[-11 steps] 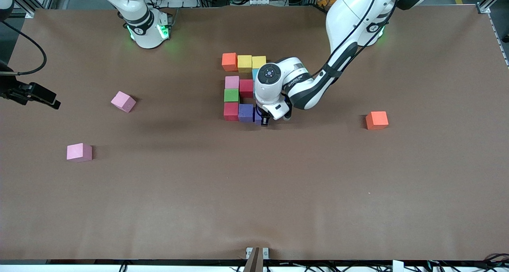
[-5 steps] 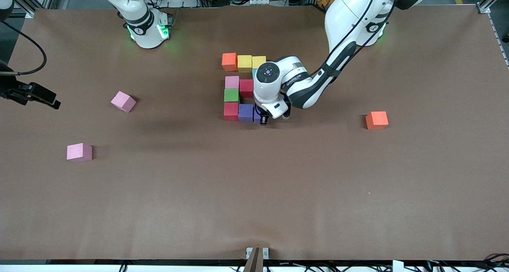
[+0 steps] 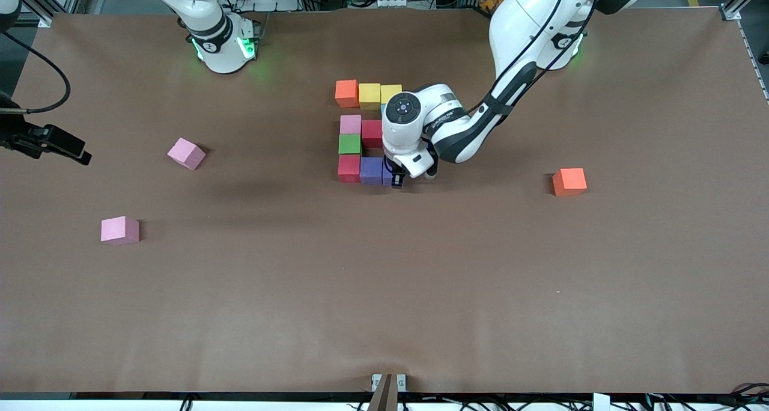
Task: Form number 2 with 11 blocks
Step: 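Lower the purple block beside the other purple block and release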
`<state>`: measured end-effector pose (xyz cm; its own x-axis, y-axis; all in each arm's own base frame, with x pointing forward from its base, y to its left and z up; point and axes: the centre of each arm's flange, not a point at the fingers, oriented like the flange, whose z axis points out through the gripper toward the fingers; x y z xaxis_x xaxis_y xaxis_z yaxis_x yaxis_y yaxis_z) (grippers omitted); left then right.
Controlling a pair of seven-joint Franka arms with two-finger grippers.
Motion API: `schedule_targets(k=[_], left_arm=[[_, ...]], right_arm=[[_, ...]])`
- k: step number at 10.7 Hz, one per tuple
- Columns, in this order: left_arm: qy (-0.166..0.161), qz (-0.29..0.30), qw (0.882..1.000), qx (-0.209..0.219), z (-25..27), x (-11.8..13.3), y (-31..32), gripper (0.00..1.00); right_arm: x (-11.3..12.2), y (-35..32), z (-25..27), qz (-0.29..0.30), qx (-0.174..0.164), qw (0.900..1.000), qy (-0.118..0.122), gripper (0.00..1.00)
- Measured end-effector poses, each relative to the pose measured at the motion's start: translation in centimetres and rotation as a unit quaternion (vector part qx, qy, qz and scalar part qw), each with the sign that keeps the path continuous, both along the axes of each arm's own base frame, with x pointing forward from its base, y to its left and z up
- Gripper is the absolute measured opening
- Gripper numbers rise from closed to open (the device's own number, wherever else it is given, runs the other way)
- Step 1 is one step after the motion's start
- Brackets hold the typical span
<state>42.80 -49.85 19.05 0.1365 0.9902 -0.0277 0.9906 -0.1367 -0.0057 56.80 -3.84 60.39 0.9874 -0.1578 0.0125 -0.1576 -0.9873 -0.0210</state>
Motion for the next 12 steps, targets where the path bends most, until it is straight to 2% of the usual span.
schedule_targets(k=[1, 4, 5, 9, 12], left_arm=[[0.0, 0.0, 1.0, 0.0, 0.0, 0.0, 0.0, 0.55], [0.005, -0.008, 1.0, 0.007, -0.5, -1.0, -0.3, 0.93], [0.006, -0.008, 1.0, 0.008, -0.5, -1.2, -0.4, 1.0], [0.008, -0.005, 1.0, 0.02, -0.5, -0.7, 0.1, 1.0], [-0.002, -0.003, 1.0, 0.025, 1.5, 0.5, 0.6, 1.0]], right_arm=[[0.0, 0.0, 0.0, 0.0, 0.0, 1.0, 0.0, 1.0], [0.0, 0.0, 0.0, 0.0, 0.0, 1.0, 0.0, 1.0], [0.0, 0.0, 0.0, 0.0, 0.0, 1.0, 0.0, 1.0], [0.0, 0.0, 0.0, 0.0, 0.0, 1.0, 0.0, 1.0], [0.0, 0.0, 0.0, 0.0, 0.0, 1.0, -0.001, 1.0]])
